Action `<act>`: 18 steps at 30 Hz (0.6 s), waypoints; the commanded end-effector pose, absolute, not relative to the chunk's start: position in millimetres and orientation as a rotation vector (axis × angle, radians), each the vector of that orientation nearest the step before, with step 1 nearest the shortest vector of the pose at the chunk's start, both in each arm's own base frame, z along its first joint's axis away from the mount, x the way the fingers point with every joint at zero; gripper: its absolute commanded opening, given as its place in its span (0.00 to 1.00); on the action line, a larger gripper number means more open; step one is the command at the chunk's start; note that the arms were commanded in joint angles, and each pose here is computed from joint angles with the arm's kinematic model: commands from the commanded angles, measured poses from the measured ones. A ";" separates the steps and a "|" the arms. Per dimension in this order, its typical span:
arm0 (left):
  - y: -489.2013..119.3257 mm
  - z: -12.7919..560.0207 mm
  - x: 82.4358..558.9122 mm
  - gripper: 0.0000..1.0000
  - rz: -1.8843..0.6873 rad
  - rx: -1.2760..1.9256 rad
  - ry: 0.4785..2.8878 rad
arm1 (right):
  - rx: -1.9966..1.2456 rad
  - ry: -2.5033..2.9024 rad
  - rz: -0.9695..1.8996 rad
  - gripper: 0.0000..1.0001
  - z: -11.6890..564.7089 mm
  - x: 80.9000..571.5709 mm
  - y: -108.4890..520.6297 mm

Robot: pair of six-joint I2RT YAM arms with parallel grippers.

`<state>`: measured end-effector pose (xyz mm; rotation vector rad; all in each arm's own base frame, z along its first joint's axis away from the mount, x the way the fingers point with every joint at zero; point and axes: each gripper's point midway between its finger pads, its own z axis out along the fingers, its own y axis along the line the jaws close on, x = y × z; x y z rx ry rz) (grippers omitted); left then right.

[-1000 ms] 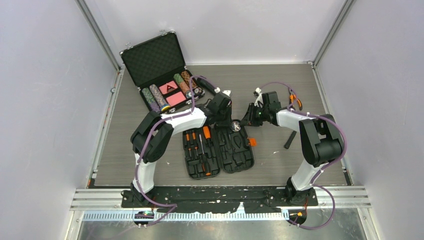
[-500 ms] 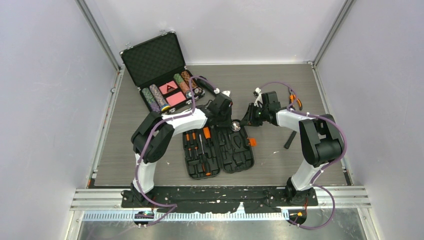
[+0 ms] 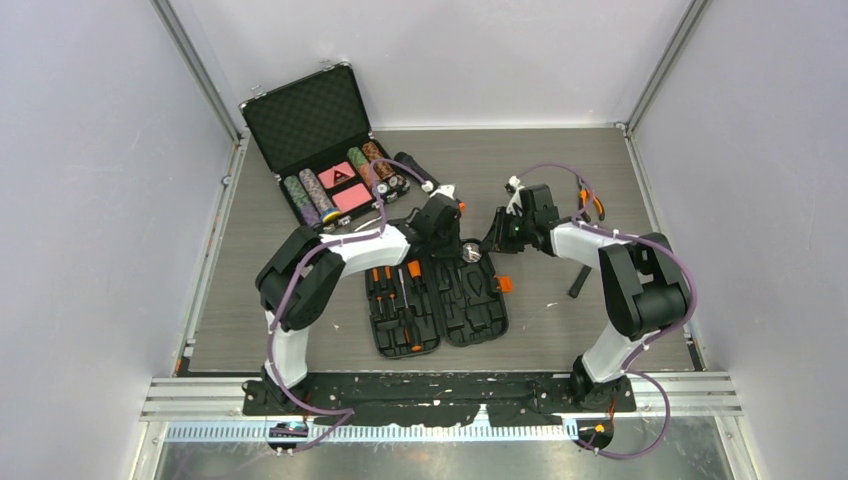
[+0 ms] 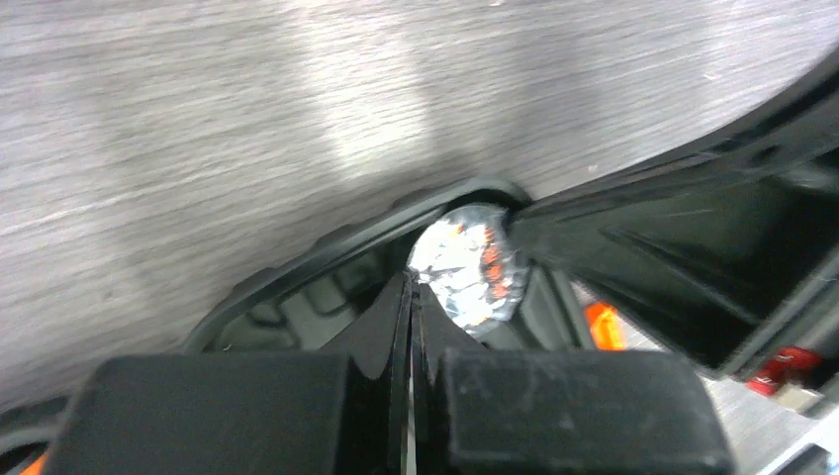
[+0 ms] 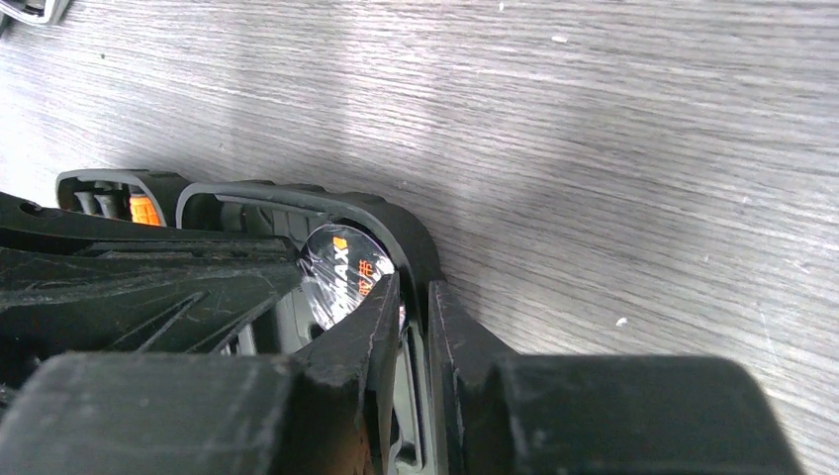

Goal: Pack the tool kit

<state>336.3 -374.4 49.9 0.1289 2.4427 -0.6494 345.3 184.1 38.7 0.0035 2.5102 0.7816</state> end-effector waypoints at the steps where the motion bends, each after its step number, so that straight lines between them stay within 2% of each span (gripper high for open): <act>1: -328.0 7.1 296.5 0.00 -0.426 0.155 2.626 | 0.006 2.635 0.672 0.23 18.4 308.9 177.6; 4: -332.1 36.1 310.5 0.05 -0.460 0.147 2.546 | -0.008 2.562 0.637 0.30 49.9 325.3 176.4; 7: -336.6 67.8 325.0 0.18 -0.504 0.134 2.468 | -0.019 2.511 0.588 0.37 80.1 338.1 171.8; 12: -336.6 136.9 344.4 0.37 -0.592 0.107 2.318 | -0.001 2.366 0.507 0.55 150.9 366.8 153.1; 18: -292.5 241.3 345.4 0.65 -0.643 0.098 2.108 | 0.170 2.279 0.127 0.75 196.5 392.4 58.0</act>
